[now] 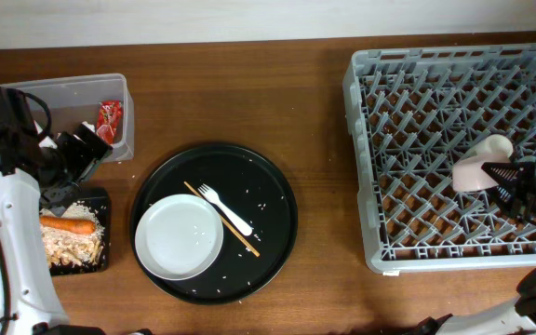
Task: Sort waste into correct bins and load items into the dishwasher rack
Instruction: 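Set the pink bowl down in the rack and release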
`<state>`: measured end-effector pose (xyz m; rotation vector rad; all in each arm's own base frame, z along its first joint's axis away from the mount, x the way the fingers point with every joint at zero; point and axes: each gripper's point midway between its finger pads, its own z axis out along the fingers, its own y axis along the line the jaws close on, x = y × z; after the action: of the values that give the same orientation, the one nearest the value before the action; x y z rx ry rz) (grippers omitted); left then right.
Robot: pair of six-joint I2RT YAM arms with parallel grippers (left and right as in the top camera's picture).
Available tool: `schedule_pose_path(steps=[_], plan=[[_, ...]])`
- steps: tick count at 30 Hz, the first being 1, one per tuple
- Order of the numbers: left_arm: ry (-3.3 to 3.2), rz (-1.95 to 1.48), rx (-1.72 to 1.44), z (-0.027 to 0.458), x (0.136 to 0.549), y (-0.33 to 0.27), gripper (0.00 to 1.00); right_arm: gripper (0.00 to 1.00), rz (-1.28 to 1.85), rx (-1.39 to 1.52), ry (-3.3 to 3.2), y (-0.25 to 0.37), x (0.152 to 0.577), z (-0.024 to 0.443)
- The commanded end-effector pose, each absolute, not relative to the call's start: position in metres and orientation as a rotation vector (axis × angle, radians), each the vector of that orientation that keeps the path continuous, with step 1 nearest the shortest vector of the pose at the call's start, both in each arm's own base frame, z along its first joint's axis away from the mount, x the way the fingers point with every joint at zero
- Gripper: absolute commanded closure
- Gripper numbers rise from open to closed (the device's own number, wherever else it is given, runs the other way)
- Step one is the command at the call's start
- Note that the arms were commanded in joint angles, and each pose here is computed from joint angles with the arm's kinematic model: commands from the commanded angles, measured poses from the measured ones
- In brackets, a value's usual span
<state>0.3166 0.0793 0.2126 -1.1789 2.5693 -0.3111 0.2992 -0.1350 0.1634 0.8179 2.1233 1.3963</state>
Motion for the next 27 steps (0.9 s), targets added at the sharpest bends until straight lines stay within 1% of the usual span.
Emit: schedule_pose_path(steps=[1,4,8,13,14,16,18,19,20,24,25,27], plan=[[2.565,-0.319,-1.181,0.214,0.316,0.08,0.01,0.46,1.407,0.868,2.146,-0.132,0.293,0.165],[2.565,-0.319,-1.181,0.214,0.316,0.08,0.01,0.44,1.37,0.832,2.144,-0.126,0.288,0.19],[2.565,-0.319,-1.181,0.214,0.316,0.08,0.01,0.42,1.196,0.725,2.161,-0.109,0.273,0.248],[2.565,-0.319,-1.182,0.214,0.316,0.08,0.01,0.34,0.993,0.643,2.15,-0.08,0.247,0.296],[2.565,-0.319,-1.181,0.214,0.316,0.08,0.01,0.31,0.974,0.63,2.143,-0.075,0.243,0.301],[2.565,-0.319,-1.181,0.214,0.316,0.08,0.01,0.13,0.892,0.558,2.117,-0.056,0.229,0.321],[2.565,-0.319,-1.181,0.214,0.316,0.08,0.01,0.07,0.843,0.498,2.113,-0.04,0.22,0.33],[2.565,-0.319,-1.181,0.214,0.316,0.08,0.01,0.05,0.829,0.452,2.123,-0.029,0.216,0.333],[2.565,-0.319,-1.181,0.214,0.316,0.08,0.01,0.05,0.832,0.404,2.133,-0.018,0.213,0.335],[2.565,-0.319,-1.181,0.214,0.316,0.08,0.01,0.05,0.904,0.01,2.173,0.051,0.2,0.346],[2.565,-0.319,-1.181,0.214,0.316,0.08,0.01,0.05,0.899,-0.037,2.205,0.059,0.2,0.342],[2.565,-0.319,-1.181,0.214,0.316,0.08,0.01,0.05,0.792,0.001,2.335,0.058,0.212,0.323]])
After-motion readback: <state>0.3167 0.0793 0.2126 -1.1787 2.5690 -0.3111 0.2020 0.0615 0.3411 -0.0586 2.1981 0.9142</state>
